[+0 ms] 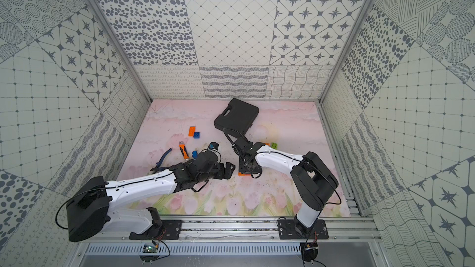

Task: Assemble the number 5 with lego
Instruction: Assemble the lego brick with the lego brick.

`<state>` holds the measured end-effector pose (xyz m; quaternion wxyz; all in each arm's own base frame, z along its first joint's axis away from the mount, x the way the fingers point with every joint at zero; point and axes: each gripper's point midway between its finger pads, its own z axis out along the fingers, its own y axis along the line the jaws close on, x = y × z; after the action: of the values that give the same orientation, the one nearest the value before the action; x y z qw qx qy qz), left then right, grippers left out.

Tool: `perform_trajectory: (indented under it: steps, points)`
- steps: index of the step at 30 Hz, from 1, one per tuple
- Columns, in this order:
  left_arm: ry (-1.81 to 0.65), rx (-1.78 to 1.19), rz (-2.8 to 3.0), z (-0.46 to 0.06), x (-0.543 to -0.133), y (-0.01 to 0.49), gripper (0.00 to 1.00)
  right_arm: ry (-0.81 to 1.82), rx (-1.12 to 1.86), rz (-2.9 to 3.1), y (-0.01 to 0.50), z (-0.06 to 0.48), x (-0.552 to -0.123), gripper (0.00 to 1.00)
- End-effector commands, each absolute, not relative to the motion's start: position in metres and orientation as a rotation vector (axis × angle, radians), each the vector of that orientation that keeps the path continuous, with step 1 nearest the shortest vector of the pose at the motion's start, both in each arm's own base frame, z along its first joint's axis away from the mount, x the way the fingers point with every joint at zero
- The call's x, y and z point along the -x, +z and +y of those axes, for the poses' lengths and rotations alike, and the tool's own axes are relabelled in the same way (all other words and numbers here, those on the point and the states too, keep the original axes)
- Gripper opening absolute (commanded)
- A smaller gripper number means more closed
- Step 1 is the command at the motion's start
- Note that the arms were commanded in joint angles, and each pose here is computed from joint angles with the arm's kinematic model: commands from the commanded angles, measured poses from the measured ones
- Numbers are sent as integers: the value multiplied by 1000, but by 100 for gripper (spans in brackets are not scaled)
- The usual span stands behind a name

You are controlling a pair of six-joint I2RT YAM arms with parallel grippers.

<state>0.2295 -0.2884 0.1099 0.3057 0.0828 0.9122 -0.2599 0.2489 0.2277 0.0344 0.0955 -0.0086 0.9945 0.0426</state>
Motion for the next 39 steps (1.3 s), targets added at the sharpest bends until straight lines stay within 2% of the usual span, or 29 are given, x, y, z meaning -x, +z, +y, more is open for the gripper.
perform_trajectory:
  steps: [1,7,15,39]
  points:
    - [-695,-240,2370,-294,-237,121,100,-16,36,3046,-6,208,-232,22]
    - [-692,-248,2368,-297,-240,122,100,27,24,3010,9,210,-240,24]
    - [-692,-236,2370,-297,-240,121,100,24,24,3087,-19,213,-227,24]
    - [-680,-197,2334,-288,-241,126,100,82,39,3074,-13,226,-233,27]
